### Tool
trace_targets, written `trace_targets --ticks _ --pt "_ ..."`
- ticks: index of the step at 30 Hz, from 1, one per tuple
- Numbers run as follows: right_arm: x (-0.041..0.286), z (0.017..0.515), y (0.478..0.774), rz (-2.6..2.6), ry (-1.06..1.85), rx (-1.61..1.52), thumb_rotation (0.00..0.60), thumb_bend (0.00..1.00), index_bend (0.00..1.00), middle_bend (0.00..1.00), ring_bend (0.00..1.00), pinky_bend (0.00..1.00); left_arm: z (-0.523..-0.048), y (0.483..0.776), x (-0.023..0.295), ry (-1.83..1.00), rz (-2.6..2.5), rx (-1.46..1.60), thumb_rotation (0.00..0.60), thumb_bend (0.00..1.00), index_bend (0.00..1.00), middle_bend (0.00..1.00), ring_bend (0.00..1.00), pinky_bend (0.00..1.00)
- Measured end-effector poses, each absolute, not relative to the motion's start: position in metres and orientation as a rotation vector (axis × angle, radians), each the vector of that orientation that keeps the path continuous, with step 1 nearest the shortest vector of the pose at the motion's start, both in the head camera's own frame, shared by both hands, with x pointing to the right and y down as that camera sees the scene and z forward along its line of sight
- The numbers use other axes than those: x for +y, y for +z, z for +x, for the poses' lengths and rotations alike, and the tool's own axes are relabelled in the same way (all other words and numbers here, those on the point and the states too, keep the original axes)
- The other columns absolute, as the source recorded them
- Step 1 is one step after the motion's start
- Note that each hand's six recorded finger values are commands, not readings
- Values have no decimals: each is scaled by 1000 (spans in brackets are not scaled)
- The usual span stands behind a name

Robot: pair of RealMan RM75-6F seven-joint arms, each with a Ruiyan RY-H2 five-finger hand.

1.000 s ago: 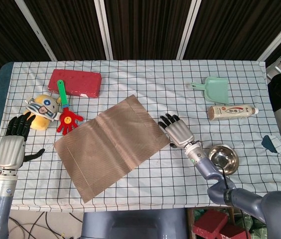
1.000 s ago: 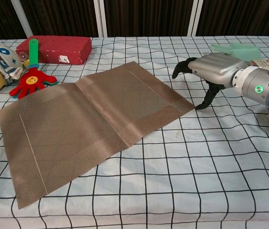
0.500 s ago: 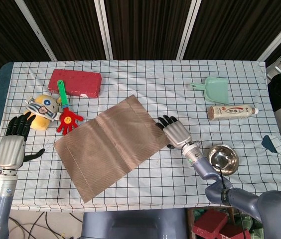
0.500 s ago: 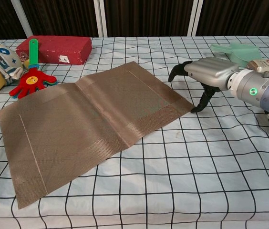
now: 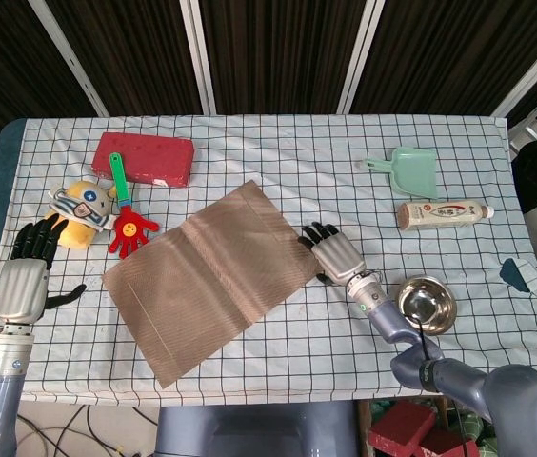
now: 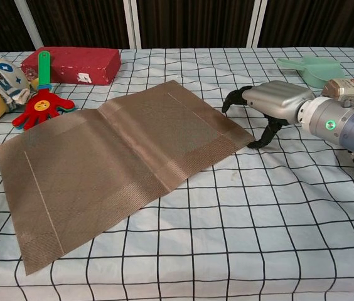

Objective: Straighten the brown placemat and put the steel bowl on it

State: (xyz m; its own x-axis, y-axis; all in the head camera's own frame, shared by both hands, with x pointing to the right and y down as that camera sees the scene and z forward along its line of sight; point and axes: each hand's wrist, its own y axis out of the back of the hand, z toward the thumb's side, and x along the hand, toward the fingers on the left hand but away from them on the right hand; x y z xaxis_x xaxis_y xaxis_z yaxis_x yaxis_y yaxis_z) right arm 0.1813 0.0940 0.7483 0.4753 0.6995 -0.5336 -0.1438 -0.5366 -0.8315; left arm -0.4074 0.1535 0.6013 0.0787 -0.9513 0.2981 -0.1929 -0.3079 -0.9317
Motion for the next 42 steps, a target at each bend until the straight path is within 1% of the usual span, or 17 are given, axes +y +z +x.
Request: trace_targets --ticks 8,14,28,30,33,35,42 --pt "95 178 746 -1861 1144 -508 600 23 219 99 79 191 -407 601 154 -1294 -1622 1161 600 40 29 9 0 0" --pt "94 179 749 -1876 1152 -522 600 0 219 99 79 191 -407 601 154 -1296 -1624 1162 600 40 29 8 0 0" --pt "96 181 756 -1895 1181 -543 600 5 222 99 79 191 -407 602 154 -1298 -1628 1163 600 40 29 7 0 0" --pt "96 181 756 -1902 1185 -557 600 48 223 99 79 191 -407 602 154 -1298 -1628 1164 600 40 29 7 0 0" --pt "96 180 756 -1911 1184 -572 600 181 224 99 79 191 -407 602 154 -1299 -1628 1165 600 40 29 7 0 0" --pt "96 179 755 -1916 1176 -581 600 235 224 99 79 191 -407 602 154 -1298 -1628 1165 600 40 29 7 0 0" --pt "96 175 752 -1932 1145 -601 600 341 224 99 79 191 -407 602 154 -1298 -1630 1165 600 40 30 7 0 0"
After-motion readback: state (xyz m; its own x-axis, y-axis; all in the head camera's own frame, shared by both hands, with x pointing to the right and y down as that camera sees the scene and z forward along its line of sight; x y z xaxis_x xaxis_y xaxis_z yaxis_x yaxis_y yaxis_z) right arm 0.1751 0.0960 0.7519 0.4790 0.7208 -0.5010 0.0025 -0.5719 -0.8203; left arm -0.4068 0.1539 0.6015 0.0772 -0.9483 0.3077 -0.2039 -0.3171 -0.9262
